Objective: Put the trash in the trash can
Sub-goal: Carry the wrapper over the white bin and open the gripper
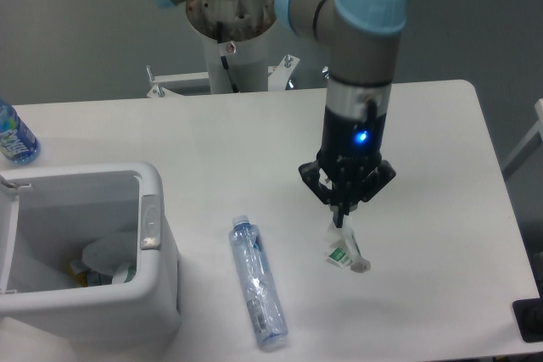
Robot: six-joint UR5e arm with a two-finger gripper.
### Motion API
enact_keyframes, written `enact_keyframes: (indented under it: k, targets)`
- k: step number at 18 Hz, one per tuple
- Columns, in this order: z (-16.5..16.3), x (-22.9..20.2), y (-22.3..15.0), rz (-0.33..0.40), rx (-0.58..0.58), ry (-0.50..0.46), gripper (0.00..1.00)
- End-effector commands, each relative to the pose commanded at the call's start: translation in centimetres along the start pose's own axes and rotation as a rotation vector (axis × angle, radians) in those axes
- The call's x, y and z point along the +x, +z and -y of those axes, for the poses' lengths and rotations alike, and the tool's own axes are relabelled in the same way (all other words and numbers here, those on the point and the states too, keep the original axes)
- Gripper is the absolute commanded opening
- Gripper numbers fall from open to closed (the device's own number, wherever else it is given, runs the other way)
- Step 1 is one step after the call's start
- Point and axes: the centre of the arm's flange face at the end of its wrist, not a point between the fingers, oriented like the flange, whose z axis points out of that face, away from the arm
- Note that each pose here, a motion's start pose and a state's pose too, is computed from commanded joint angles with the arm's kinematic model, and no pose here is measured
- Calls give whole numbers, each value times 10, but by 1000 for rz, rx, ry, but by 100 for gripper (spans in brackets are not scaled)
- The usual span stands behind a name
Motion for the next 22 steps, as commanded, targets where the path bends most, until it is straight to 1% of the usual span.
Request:
enact_keyframes:
  k: [2,3,6,9,13,14,15,16,17,18,22]
  targets:
    - [12,27,-20,-11,40,-7,6]
    - [19,50,-26,-29,55,-21,8]
    - [30,107,-35,-78,78,-13,8]
    - [18,177,-33,-150,62,60,8]
    - [-5,245,-29,-221,26,136,8]
    - [-9,256,-30,-232,23,152,15]
    - [-11,262,-34,-237,25,160,19]
    - [-14,265,-34,-241,23,165,35]
    - [-17,269,-32,-246,19,182,81]
    - [-20,270,-29,-247,14,183,100]
    - [-22,270,-28,-246,5,174,100]
